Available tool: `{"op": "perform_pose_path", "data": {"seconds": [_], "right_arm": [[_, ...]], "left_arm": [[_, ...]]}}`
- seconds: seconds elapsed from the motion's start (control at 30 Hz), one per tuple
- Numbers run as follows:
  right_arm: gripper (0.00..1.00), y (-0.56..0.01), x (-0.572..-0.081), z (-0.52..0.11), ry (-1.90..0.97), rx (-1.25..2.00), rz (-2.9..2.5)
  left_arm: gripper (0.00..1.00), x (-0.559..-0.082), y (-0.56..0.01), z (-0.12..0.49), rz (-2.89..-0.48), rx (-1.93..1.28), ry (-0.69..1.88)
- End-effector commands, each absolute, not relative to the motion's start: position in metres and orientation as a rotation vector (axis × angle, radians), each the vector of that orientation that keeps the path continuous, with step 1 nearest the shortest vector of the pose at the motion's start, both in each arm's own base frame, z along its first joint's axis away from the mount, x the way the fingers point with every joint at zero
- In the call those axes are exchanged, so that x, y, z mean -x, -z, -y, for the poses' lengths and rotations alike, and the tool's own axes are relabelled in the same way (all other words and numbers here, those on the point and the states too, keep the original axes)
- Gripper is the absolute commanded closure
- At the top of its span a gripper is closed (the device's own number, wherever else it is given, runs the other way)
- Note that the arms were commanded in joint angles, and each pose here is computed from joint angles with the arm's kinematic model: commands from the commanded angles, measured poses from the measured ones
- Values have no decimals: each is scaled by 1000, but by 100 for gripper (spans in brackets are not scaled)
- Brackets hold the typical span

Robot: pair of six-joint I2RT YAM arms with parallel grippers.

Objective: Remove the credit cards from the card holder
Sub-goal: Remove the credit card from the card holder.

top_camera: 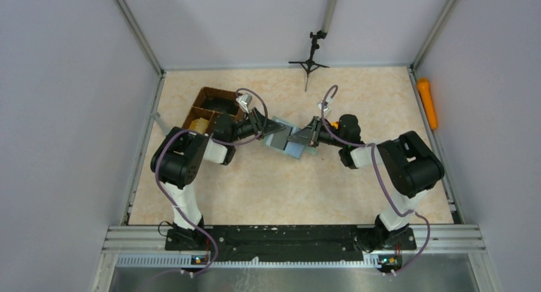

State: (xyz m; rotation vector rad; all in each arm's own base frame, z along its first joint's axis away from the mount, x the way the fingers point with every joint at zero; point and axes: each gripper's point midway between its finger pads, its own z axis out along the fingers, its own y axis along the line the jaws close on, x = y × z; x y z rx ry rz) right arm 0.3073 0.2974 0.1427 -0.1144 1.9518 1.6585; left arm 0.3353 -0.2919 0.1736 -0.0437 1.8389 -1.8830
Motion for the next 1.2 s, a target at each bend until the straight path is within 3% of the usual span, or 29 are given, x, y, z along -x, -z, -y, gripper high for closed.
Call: {"op": "perform_pose_path", "data": {"seconds": [0.0, 0.23, 0.7, 0.73, 0.8, 0.87, 0.97, 1.17], "right_arm": [[100, -158, -316, -293, -1646, 124, -1883], [100, -159, -318, -288, -1641, 110, -1879], [100, -167, -314, -289, -1680, 127, -1844], [96, -171, -312, -289, -1693, 141, -1826], [72, -178, -307, -290, -1731, 159, -1785], [60, -183, -303, -292, -1771, 177, -1756], [55, -186, -297, -298, -1818, 201, -1742], [56, -184, -294, -306, -1835, 227, -1754]], "left_arm": [[77, -331, -197, 286, -1743, -36, 1886], [90, -335, -201, 275, -1714, -5, 1911], [89, -339, -204, 265, -1698, 7, 1894], [89, -338, -204, 265, -1699, 9, 1896], [89, -338, -204, 265, -1694, 8, 1900], [90, -337, -204, 267, -1689, 7, 1908], [90, -336, -203, 270, -1689, 3, 1917], [91, -332, -202, 278, -1692, -9, 1922]]}}
